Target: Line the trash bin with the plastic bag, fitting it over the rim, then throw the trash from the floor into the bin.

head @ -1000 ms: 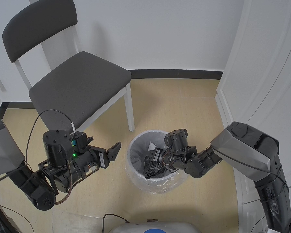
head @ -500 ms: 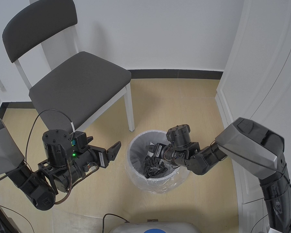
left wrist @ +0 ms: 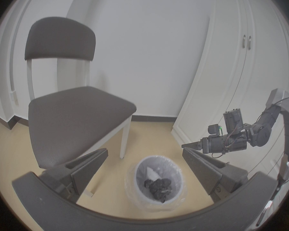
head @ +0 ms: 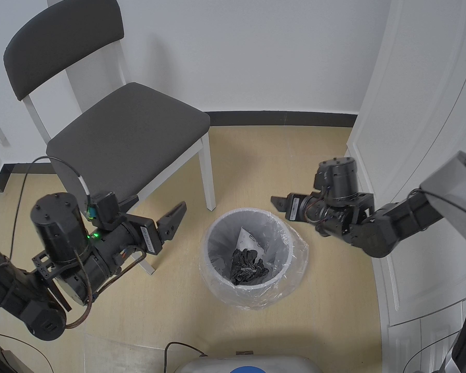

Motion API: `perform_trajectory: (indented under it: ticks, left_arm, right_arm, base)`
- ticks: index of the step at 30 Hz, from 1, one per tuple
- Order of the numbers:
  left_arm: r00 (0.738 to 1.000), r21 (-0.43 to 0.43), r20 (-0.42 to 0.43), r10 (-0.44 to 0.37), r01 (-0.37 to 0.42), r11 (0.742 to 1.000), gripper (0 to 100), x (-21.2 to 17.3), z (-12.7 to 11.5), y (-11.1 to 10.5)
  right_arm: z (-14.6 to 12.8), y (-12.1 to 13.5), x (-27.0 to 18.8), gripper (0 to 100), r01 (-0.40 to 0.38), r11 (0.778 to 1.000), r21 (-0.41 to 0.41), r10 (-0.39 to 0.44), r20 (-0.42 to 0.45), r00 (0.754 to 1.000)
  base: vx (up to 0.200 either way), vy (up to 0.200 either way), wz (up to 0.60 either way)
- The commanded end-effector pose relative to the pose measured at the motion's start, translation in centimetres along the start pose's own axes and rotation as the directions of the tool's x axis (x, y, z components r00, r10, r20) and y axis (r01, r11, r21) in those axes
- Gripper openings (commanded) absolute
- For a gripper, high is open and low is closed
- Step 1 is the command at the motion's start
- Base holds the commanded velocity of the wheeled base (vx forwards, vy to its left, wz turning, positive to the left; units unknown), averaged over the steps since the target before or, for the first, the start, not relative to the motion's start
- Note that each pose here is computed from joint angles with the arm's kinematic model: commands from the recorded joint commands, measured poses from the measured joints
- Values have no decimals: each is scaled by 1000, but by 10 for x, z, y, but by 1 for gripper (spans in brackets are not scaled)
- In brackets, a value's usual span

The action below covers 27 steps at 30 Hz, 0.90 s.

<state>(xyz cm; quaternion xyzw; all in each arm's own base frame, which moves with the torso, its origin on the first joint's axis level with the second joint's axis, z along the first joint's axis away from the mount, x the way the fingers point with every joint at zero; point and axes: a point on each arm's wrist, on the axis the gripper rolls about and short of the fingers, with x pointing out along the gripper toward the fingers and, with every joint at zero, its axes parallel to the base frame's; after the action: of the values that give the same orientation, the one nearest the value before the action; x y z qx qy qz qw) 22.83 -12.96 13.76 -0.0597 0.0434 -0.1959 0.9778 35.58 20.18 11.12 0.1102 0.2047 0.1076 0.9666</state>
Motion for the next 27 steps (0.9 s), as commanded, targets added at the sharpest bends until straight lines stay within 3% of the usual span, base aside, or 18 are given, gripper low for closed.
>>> perform_trajectory:
  ticks: [1, 5, 8, 9, 10, 13, 14, 15, 17, 18, 19, 20, 21, 23, 27]
  left_arm:
    - [977, -25, 206, -44, 50, 998, 100, -48, 49, -7]
    - [951, -36, 304, -52, 66, 997, 100, -73, 70, -6]
    - [884, -30, 467, -31, 50, 998, 100, -110, 102, 2]
    - [884, -30, 467, -31, 50, 998, 100, -110, 102, 2]
    - [856, -22, 517, -19, 36, 999, 100, -128, 112, 7]
    - [840, -13, 541, -30, 45, 999, 100, -153, 121, 8]
    - [840, -13, 542, -32, 46, 999, 100, -156, 122, 8]
    - [842, -10, 538, -39, 53, 999, 100, -171, 123, 9]
    - [854, -9, 518, -42, 54, 998, 100, -185, 122, 10]
    - [854, -9, 518, -42, 54, 998, 100, -185, 122, 10]
    - [861, -8, 506, -41, 52, 999, 100, -199, 121, 11]
    - [865, -8, 501, -40, 51, 999, 100, -206, 120, 12]
    - [865, -8, 501, -40, 51, 999, 100, -206, 120, 12]
    - [875, -13, 483, -29, 41, 999, 100, -221, 115, 14]
    - [899, -22, 437, 18, -9, 1000, 100, -235, 105, 18]
  right_arm:
    - [60, -14, -76, 100, 70, 998, 3, -69, 197, 978]
    - [78, -15, -115, 100, 60, 998, 28, -66, 276, 959]
    - [101, -20, -171, 100, 58, 995, 76, -84, 398, 914]
    - [101, -20, -171, 100, 58, 995, 76, -84, 398, 914]
    - [107, -22, -196, 100, 62, 993, 99, -101, 453, 886]
    - [112, -29, -234, 100, 81, 993, 87, -115, 553, 825]
    - [112, -29, -238, 100, 83, 993, 82, -115, 562, 819]
    - [112, -36, -257, 100, 105, 993, 54, -116, 615, 780]
    - [108, -43, -276, 100, 134, 991, 17, -111, 670, 734]
    - [108, -43, -276, 100, 134, 991, 17, -111, 670, 734]
    - [104, -53, -292, 100, 192, 981, -12, -126, 715, 687]
    - [101, -60, -298, 100, 236, 972, -23, -144, 733, 665]
    - [101, -60, -298, 100, 236, 972, -23, -144, 733, 665]
    - [86, -75, -314, 100, 332, 942, -42, -184, 764, 619]
    - [68, -87, -335, 100, 375, 926, -56, -187, 793, 580]
  base:
    - [0, 0, 0]
    - [0, 0, 0]
    - [0, 0, 0]
    - [0, 0, 0]
    - [0, 0, 0]
    - [0, 0, 0]
    - [0, 0, 0]
    - [0, 0, 0]
    - [0, 0, 0]
    - [0, 0, 0]
    - [0, 0, 0]
    - [0, 0, 0]
    - [0, 0, 0]
    - [0, 0, 0]
    - [0, 0, 0]
